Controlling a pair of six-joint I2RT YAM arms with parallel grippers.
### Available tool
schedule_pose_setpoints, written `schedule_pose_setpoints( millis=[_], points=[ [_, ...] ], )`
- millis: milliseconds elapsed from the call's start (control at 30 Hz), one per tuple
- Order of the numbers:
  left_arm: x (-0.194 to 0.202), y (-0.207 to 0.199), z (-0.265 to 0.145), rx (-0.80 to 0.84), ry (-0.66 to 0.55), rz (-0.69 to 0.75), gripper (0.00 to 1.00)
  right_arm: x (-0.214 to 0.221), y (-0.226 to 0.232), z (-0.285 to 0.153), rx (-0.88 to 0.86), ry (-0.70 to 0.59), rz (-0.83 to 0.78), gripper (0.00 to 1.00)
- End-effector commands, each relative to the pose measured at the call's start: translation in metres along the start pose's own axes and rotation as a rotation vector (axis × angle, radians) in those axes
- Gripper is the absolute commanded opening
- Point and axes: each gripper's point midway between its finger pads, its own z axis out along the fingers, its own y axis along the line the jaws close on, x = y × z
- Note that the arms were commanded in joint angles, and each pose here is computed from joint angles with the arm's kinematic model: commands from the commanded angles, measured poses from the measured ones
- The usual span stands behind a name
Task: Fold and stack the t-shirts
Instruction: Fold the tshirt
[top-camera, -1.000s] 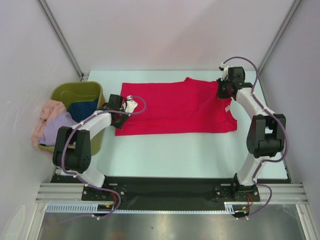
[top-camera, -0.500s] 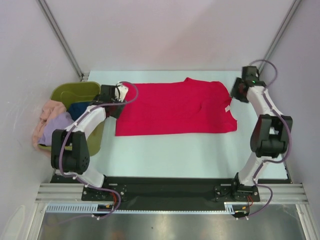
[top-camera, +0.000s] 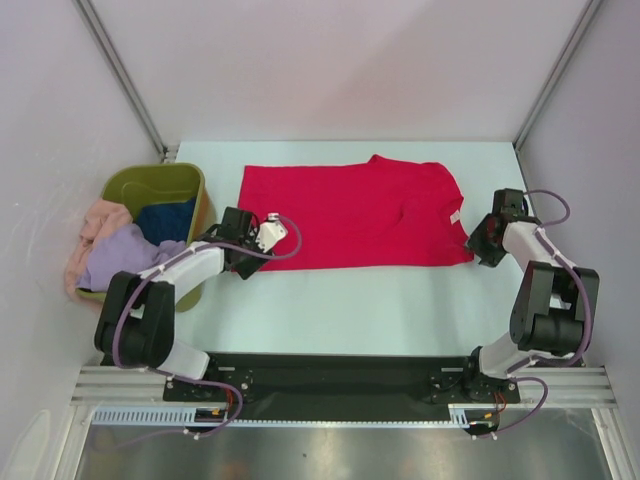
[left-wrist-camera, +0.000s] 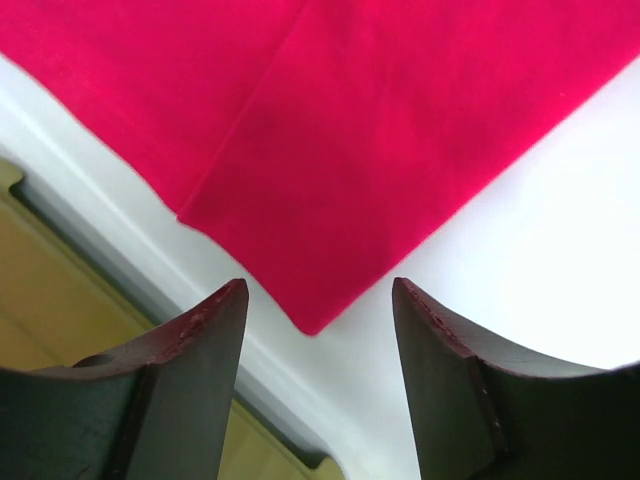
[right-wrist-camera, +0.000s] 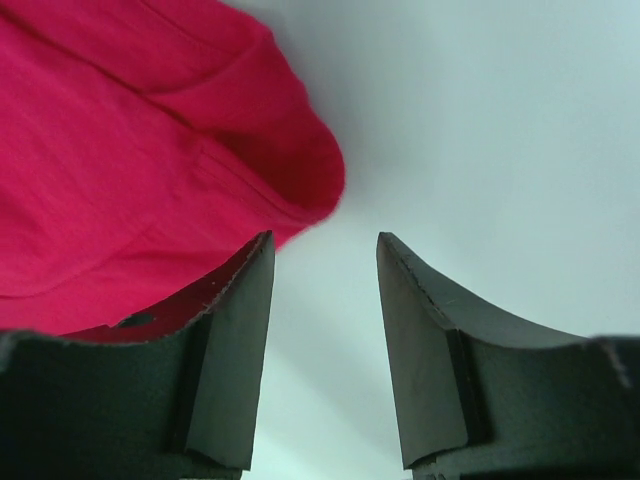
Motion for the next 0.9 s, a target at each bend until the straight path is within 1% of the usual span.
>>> schedule_pose_setpoints(
  millis=[0,167,200,267,300,367,400,433,500,533,567,600,633,667,733,833,867],
  points=[
    [-0.007,0.010,0.012,-0.032,-0.013,0.070,0.65,-0.020,0.026,0.012,-0.100,-0.054,0.054,0.50],
    [0.006,0.001,0.026,-0.016,0.026,0.080,0.63,-0.013,0.024,0.032,-0.084,-0.031,0.062,0.49],
    [0.011,-0.003,0.029,-0.008,0.037,0.079,0.63,-0.012,0.025,0.034,-0.086,-0.026,0.062,0.44],
    [0.014,-0.005,0.032,-0.005,0.042,0.068,0.54,-0.002,0.020,0.041,-0.062,0.013,0.071,0.39],
    [0.016,-0.008,0.034,0.003,0.047,0.064,0.41,0.003,0.017,0.043,-0.052,0.032,0.077,0.28],
    [0.018,-0.010,0.034,0.010,0.056,0.049,0.24,0.011,0.007,0.042,-0.013,0.056,0.093,0.15],
    [0.019,-0.011,0.035,0.014,0.059,0.046,0.13,0.013,0.001,0.040,0.007,0.060,0.099,0.02],
    [0.019,-0.010,0.033,0.012,0.056,0.040,0.00,0.017,-0.015,0.040,0.046,0.069,0.134,0.00],
    [0.020,-0.014,0.030,0.031,0.059,0.043,0.00,0.019,-0.033,0.031,0.068,0.074,0.197,0.00],
    [0.015,-0.014,0.025,0.037,0.039,0.044,0.00,0.024,-0.045,0.029,0.071,0.093,0.246,0.00],
    [0.018,-0.019,0.020,0.064,0.050,0.044,0.00,0.029,-0.053,0.025,0.081,0.111,0.284,0.00],
    [0.016,-0.018,0.014,0.063,0.049,0.047,0.00,0.027,-0.056,0.017,0.078,0.095,0.308,0.00],
    [0.012,-0.026,0.010,0.108,0.023,0.043,0.00,0.030,-0.061,0.013,0.089,0.096,0.323,0.00],
    [0.013,-0.028,-0.001,0.118,0.019,0.046,0.00,0.038,-0.069,0.008,0.119,0.111,0.349,0.00],
    [0.015,-0.034,-0.009,0.142,0.017,0.048,0.00,0.036,-0.076,-0.004,0.143,0.069,0.377,0.00],
    [0.027,-0.056,-0.021,0.228,0.026,0.041,0.00,0.045,-0.088,-0.013,0.164,0.059,0.447,0.00],
    [0.031,-0.067,-0.026,0.274,0.032,0.043,0.00,0.054,-0.095,-0.014,0.188,0.077,0.469,0.00]
  ],
)
